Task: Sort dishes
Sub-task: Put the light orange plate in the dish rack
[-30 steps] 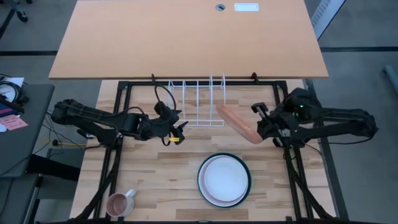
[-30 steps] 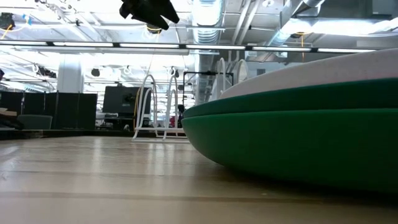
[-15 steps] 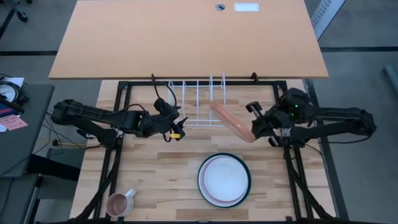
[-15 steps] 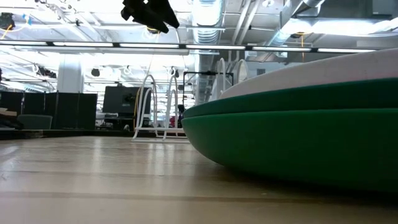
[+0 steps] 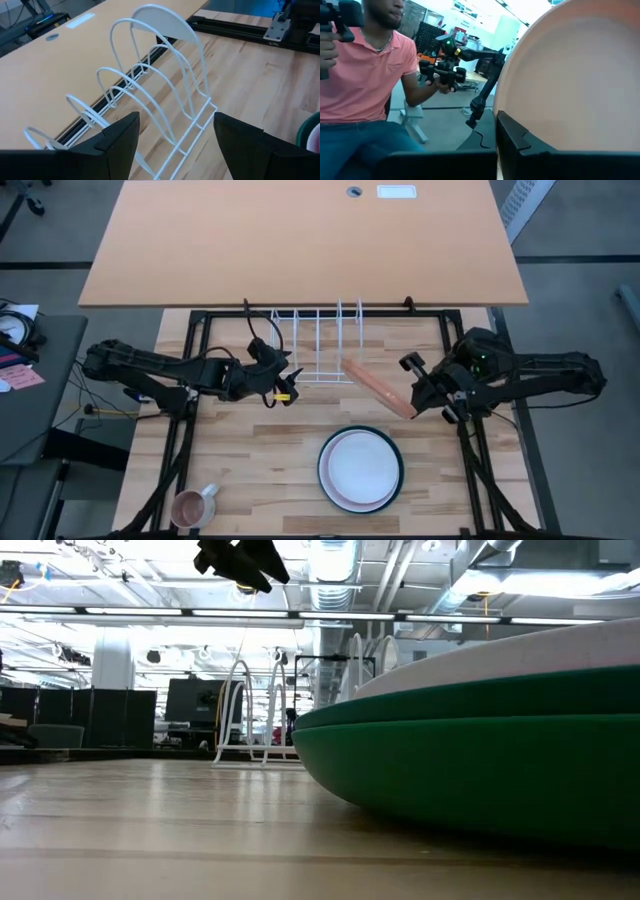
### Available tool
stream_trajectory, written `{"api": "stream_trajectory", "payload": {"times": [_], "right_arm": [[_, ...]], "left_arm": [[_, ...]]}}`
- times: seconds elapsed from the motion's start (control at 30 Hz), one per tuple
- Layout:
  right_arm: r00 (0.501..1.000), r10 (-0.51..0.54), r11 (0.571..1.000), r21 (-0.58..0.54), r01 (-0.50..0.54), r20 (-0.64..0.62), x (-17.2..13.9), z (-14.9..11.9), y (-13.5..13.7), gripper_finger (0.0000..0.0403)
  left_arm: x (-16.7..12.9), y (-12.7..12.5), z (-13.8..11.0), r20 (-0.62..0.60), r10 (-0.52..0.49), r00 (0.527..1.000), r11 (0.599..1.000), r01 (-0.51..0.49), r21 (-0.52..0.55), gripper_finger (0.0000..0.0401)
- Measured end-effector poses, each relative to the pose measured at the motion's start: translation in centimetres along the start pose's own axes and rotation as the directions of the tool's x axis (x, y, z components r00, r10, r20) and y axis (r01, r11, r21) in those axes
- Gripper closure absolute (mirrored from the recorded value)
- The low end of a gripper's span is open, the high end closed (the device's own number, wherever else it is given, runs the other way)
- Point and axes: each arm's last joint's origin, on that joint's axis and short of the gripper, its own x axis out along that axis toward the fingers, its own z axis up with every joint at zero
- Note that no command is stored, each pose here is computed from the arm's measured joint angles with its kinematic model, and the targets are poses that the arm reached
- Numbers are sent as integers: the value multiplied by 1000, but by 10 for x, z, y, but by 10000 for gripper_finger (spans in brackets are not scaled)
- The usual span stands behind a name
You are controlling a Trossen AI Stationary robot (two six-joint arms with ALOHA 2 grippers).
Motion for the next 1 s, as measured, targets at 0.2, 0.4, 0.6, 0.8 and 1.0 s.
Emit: {"api": "stream_trajectory", "payload": {"times": [0.2, 0.4, 0.6, 0.8, 1.0], "right_arm": [[1000, 13, 1000, -4, -13, 6, 2, 1, 2, 403], [1000, 9, 1000, -7, -9, 4, 1, 1, 1, 403], [997, -62, 998, 19, 62, -44, 1, -4, 0, 403], [979, -158, 987, -3, 159, -131, 0, -11, -1, 403], [908, -352, 935, -55, 349, -227, -2, -17, -6, 403]], "left_arm": [[0, 0, 0, -1, -1, 1000, 1000, 1, -13, 153], [0, -1, 0, -9, -26, 1000, 999, 26, -22, 153], [0, -1, 0, -9, -26, 1000, 999, 26, -22, 153], [0, -1, 0, -9, -26, 1000, 999, 26, -22, 153], [0, -1, -1, -11, -25, 1000, 999, 25, -21, 153]]}}
